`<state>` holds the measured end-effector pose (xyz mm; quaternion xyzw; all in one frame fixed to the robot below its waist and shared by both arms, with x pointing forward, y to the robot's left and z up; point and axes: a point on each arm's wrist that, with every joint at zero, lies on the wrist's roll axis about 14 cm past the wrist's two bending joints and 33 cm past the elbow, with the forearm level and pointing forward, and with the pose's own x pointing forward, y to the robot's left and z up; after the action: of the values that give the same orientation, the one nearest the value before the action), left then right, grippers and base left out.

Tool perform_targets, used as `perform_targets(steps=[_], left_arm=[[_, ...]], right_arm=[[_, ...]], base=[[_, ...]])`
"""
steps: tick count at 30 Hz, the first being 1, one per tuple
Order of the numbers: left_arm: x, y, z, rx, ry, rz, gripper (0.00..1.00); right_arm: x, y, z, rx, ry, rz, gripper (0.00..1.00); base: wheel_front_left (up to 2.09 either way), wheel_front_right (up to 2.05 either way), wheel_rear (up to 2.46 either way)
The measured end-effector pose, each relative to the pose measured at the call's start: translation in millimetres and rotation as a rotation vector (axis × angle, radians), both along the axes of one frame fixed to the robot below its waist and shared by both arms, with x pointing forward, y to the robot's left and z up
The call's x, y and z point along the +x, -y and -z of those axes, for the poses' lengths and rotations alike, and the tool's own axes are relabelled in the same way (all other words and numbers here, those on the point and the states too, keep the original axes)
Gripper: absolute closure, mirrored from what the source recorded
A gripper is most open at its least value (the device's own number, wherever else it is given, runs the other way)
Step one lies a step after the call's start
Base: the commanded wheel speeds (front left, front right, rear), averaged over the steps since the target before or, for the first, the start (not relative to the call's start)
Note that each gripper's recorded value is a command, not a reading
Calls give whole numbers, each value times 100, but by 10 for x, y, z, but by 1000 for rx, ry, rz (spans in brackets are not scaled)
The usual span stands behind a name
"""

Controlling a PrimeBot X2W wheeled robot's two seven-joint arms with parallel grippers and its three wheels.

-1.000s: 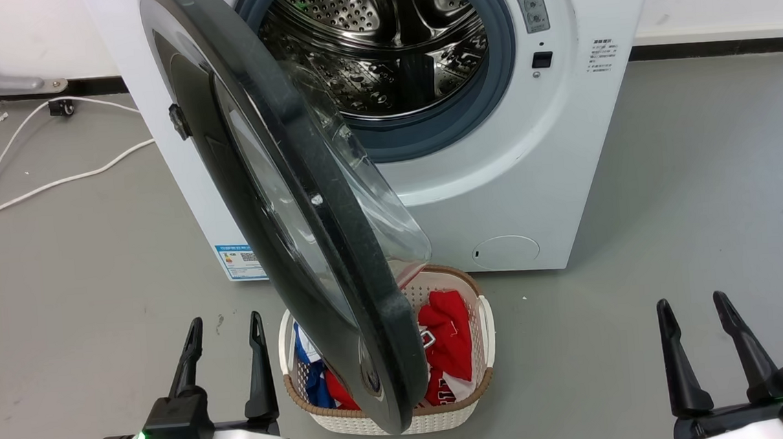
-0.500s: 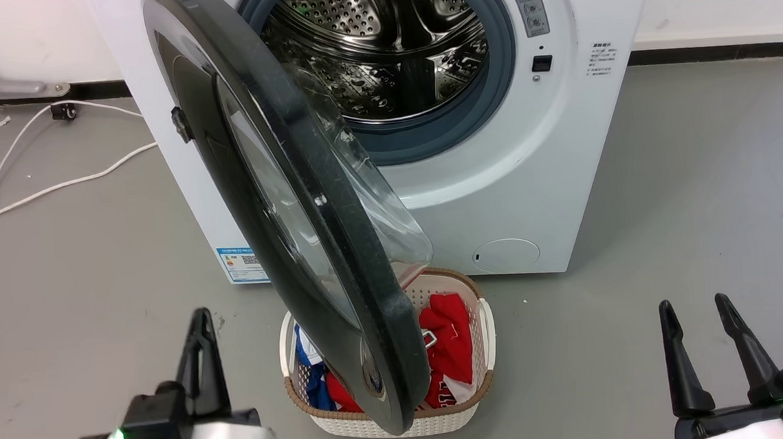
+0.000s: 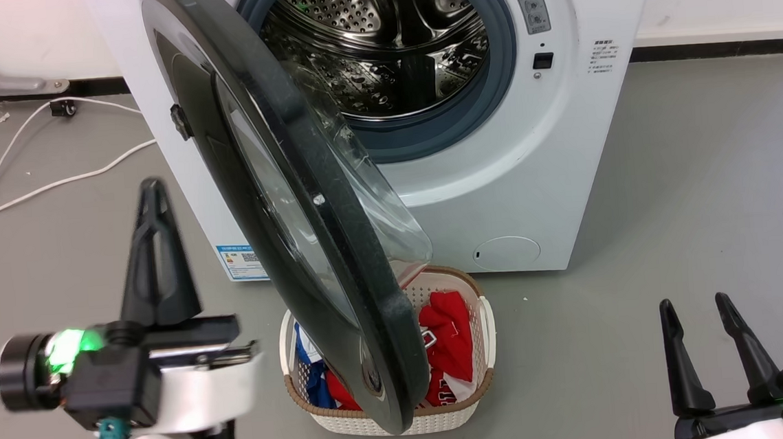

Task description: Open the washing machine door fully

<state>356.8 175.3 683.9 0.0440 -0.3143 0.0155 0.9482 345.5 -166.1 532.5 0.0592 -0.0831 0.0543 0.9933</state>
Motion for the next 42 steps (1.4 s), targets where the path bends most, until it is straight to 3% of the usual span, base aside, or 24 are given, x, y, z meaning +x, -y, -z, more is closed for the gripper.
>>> perform_targets(steps=[7, 13, 30, 42], left_arm=[[-189, 516, -446, 50, 157, 153, 100], [-313, 979, -519, 69, 189, 318, 100], [-635, 2023, -99, 93, 55, 715, 100], [-723, 2319, 298, 95, -83, 820, 100]], right_arm=[[-11, -30, 7, 4, -2, -8, 0], [-23, -45, 2, 5, 0, -12, 0], [-37, -93, 22, 2, -6, -26, 0], [-28, -139, 56, 2, -17, -40, 0]], base=[[0, 0, 0], [0, 0, 0], [0, 0, 0], [0, 0, 0]])
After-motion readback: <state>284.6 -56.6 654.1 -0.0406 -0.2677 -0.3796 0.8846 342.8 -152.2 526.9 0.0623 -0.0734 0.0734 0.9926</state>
